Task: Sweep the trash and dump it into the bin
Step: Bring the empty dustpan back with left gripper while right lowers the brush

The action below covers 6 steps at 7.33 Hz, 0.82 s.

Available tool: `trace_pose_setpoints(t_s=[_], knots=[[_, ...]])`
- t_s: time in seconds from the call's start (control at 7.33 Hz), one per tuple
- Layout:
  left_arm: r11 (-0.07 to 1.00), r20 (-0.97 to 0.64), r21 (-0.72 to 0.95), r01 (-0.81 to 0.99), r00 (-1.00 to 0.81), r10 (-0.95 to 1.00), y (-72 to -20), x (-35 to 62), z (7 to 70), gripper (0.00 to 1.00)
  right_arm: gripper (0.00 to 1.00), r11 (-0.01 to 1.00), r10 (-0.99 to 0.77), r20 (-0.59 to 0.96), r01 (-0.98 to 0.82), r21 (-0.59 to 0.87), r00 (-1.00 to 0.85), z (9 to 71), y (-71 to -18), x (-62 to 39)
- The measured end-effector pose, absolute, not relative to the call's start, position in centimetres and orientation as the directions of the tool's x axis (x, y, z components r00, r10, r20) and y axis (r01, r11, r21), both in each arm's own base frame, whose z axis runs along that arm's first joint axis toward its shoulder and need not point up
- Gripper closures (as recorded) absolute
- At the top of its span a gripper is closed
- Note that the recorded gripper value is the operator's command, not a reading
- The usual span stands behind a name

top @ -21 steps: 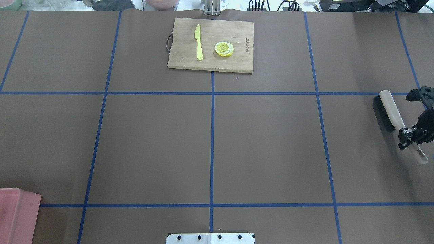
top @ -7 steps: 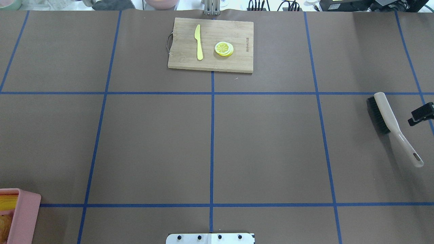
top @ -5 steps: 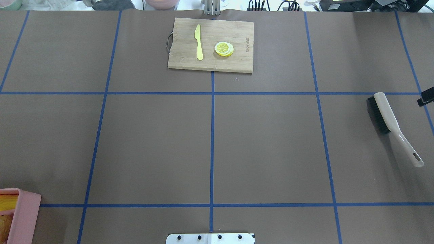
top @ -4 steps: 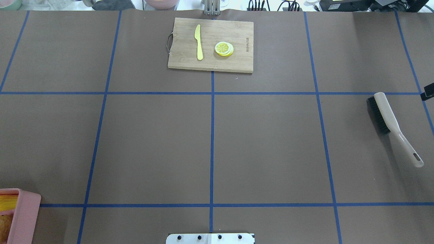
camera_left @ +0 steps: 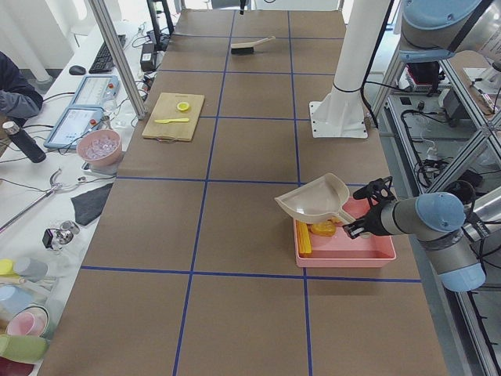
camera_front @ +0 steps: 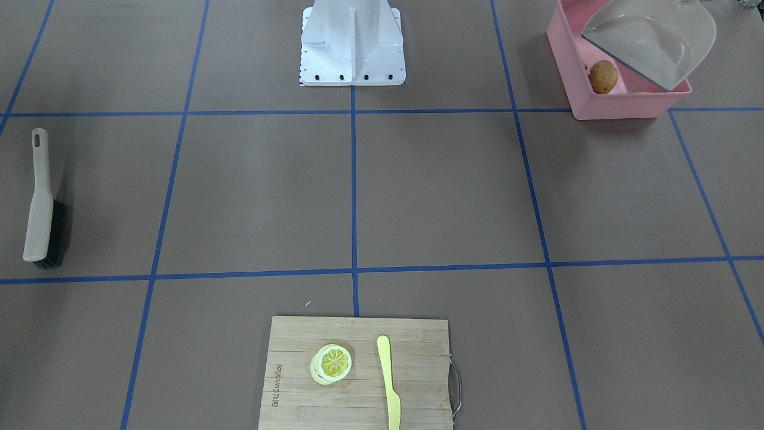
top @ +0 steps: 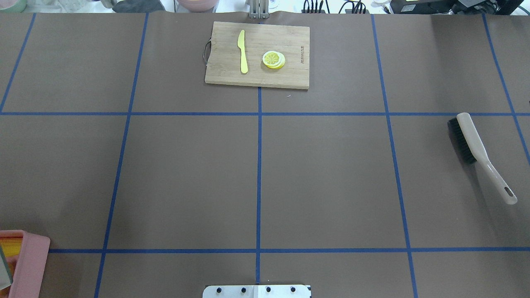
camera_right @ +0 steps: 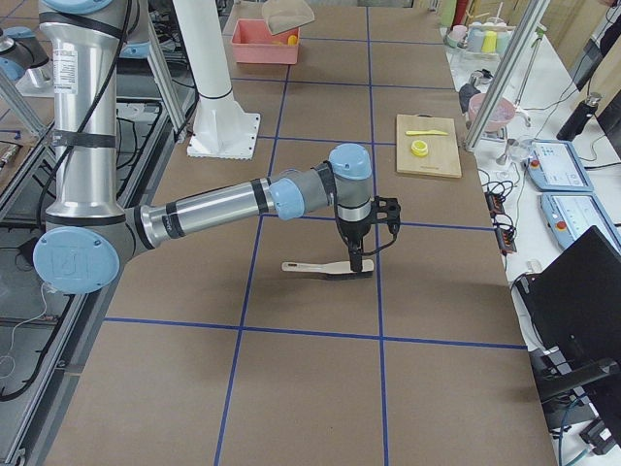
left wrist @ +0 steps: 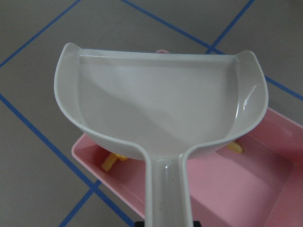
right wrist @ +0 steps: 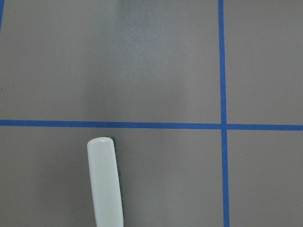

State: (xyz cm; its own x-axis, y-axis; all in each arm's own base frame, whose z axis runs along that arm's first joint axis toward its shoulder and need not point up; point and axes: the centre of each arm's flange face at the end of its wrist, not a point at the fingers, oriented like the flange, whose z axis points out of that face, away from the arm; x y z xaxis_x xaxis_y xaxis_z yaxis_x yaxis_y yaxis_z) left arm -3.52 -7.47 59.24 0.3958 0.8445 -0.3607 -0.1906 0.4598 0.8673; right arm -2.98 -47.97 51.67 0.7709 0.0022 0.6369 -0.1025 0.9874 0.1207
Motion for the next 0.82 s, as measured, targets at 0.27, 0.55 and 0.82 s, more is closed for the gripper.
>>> trace_pose_setpoints(t_s=[0.27, 0.55, 0.82], knots=[[0.413, -0.339, 0.895, -0.166, 0.346, 0.875, -10.8, -1.6, 58.2, 1.00, 0.00, 0.988, 0.030, 0.632, -0.120, 0.099, 0.774, 52.7, -48.2, -2.0], [0.349, -0.299, 0.925, -0.148, 0.280, 0.912, -14.6, 1.3, 57.1, 1.00, 0.00, 0.987, 0.056, 0.629, -0.139, 0.083, 0.775, 53.9, -48.9, -0.7], [0.293, -0.261, 0.945, -0.144, 0.203, 0.944, -18.6, 5.3, 55.6, 1.00, 0.00, 0.987, 0.059, 0.627, -0.141, 0.082, 0.777, 54.9, -49.8, 0.3]])
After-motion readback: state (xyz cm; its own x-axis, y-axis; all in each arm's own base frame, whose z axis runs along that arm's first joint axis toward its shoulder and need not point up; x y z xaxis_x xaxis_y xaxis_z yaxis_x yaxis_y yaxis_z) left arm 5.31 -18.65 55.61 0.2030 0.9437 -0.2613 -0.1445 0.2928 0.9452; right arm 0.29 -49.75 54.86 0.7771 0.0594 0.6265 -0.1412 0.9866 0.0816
